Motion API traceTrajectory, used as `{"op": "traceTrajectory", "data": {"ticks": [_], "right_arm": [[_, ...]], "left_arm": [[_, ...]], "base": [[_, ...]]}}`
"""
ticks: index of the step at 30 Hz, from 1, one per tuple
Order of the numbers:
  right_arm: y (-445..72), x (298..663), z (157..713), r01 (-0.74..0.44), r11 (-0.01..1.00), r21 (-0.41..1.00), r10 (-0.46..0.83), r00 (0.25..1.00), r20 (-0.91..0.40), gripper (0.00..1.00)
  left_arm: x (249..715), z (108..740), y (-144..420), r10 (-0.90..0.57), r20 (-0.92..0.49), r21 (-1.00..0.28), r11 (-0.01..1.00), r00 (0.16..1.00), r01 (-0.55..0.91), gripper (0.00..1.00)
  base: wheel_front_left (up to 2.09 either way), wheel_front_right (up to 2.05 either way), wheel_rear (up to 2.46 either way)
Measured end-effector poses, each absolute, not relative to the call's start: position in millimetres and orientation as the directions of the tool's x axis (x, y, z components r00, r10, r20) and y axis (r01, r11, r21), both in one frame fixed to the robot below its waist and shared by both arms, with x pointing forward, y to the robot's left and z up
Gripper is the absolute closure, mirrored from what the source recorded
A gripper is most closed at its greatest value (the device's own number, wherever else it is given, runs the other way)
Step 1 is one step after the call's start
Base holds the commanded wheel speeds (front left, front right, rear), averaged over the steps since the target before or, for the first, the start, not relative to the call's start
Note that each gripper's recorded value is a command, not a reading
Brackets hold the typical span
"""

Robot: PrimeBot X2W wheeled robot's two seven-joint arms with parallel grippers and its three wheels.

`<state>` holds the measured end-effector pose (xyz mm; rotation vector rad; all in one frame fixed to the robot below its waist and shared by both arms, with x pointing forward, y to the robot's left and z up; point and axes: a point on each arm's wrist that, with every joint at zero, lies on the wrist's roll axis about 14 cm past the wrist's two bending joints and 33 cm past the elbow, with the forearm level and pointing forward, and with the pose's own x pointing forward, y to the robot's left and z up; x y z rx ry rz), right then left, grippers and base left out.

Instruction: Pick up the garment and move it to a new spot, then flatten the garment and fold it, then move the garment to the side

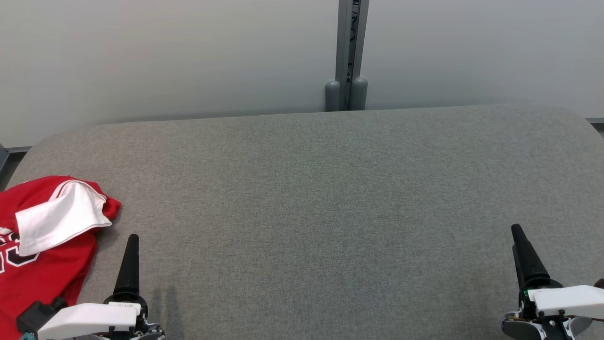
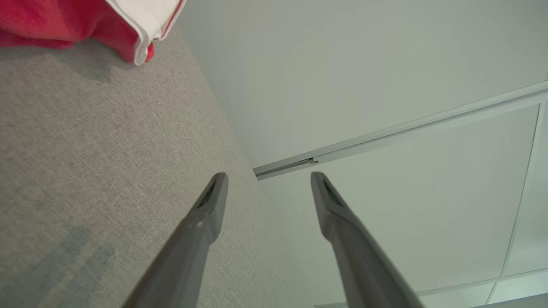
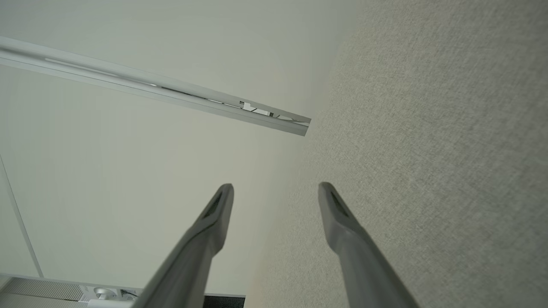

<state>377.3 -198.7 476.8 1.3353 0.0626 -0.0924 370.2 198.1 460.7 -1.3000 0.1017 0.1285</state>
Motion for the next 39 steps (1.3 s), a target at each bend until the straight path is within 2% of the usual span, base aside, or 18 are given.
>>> {"op": "traceTrajectory", "data": {"ticks": [16, 29, 39], "right_arm": [[-197, 374, 464, 0.135, 0.511, 0.849, -0.039, 0.99, -0.134, 0.0], [-198, 373, 463, 0.123, 0.67, 0.732, -0.044, 0.991, -0.126, 0.0], [-186, 377, 471, 0.057, 0.782, 0.62, -0.002, 0.996, -0.089, 0.0]], "left_arm": [[370, 455, 197, 0.056, -0.178, -0.812, 0.555, 0.982, -0.179, 0.0], [368, 450, 200, 0.084, -0.19, -0.681, 0.707, 0.978, -0.193, 0.0], [368, 449, 201, 0.101, -0.188, -0.563, 0.804, 0.977, -0.191, 0.0]], "base": [[0.0, 0.0, 0.0], [0.0, 0.0, 0.0], [0.0, 0.0, 0.0]]}}
